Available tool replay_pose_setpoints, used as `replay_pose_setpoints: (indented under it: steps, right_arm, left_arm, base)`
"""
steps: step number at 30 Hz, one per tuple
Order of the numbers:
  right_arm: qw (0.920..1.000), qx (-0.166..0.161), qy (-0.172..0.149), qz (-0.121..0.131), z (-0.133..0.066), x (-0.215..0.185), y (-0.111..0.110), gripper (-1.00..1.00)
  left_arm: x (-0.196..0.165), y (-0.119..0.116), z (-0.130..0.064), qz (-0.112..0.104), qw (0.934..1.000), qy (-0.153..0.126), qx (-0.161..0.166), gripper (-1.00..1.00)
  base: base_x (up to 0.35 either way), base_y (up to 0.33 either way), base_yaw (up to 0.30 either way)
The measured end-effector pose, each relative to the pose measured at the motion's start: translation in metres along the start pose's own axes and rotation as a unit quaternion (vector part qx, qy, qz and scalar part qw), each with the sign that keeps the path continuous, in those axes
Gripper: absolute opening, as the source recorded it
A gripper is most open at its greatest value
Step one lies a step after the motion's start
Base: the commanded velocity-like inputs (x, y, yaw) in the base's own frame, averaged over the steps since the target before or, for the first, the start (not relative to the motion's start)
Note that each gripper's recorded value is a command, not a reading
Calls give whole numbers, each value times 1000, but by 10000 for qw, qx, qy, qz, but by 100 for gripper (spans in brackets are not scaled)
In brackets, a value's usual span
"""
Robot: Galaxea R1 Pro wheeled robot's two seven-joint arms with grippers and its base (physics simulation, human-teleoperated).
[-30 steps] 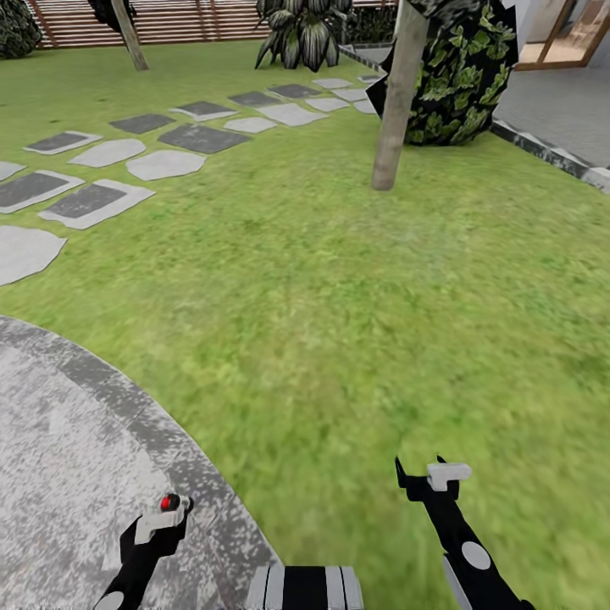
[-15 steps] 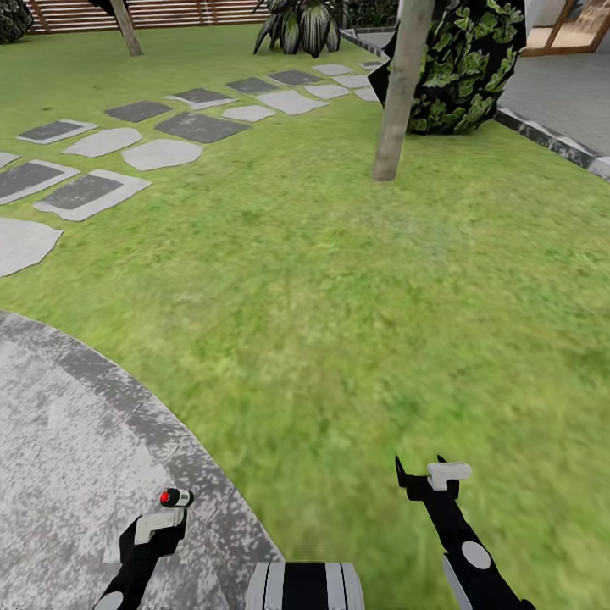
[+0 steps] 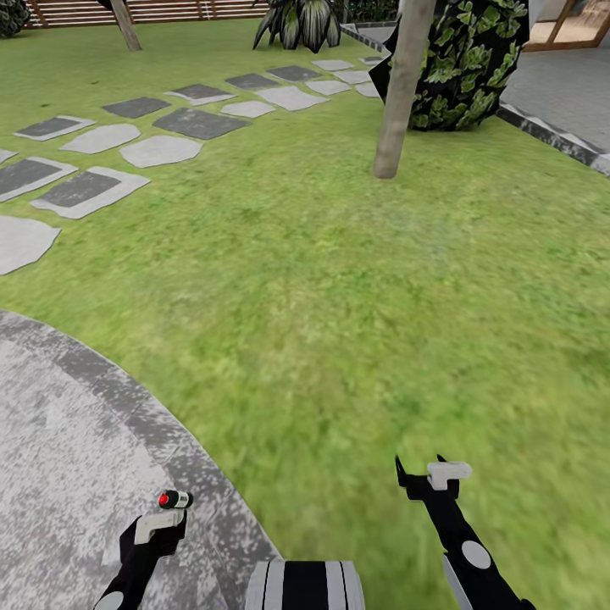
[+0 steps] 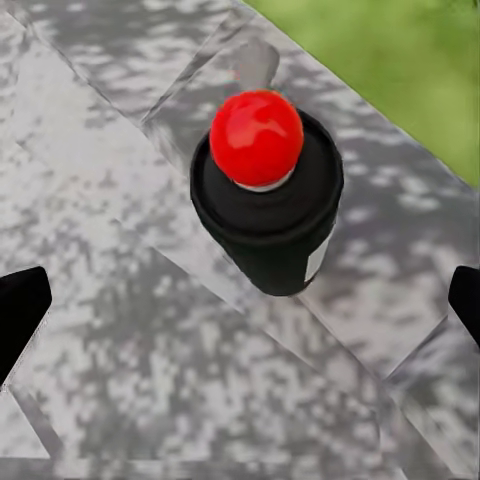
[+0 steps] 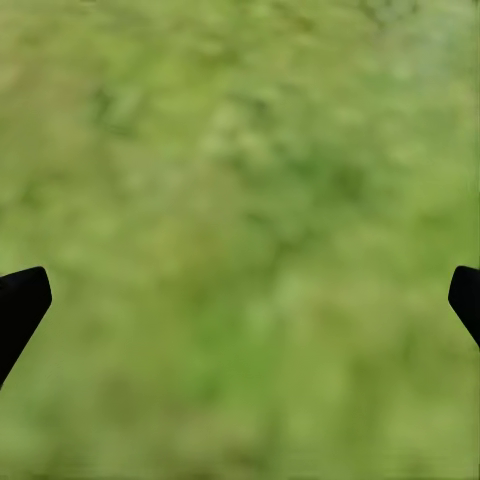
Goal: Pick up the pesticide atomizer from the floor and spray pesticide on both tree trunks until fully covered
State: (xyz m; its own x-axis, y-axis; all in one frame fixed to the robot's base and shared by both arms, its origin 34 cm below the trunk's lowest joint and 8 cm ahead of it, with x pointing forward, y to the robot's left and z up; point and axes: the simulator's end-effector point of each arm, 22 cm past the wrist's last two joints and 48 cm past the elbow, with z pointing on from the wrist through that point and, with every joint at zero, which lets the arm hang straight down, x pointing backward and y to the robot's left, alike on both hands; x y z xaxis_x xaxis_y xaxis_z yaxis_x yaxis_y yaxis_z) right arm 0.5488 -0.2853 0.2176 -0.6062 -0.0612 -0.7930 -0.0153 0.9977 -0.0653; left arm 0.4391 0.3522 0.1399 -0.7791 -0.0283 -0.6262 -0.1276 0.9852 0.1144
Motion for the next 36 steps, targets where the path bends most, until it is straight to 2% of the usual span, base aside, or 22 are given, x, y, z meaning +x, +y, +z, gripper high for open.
replay_pose_setpoints:
  steps: [12, 27, 36]
  right_arm:
    - [10000, -1, -6, 0, 0, 0, 0, 100]
    - [10000, -1, -5, 0, 0, 0, 0, 100]
    - [9999, -8, 117, -4, 2, 14, 1, 100]
  left_arm:
    - [0, 0, 0, -8, 10000, 6, -8, 100]
    - [-1, 0, 0, -8, 10000, -32, -7, 100]
    - [12, 0, 2, 15, 10000, 98, -9, 100]
  base:
    - [87, 0, 0]
    - [5, 0, 0]
    - [0, 0, 0]
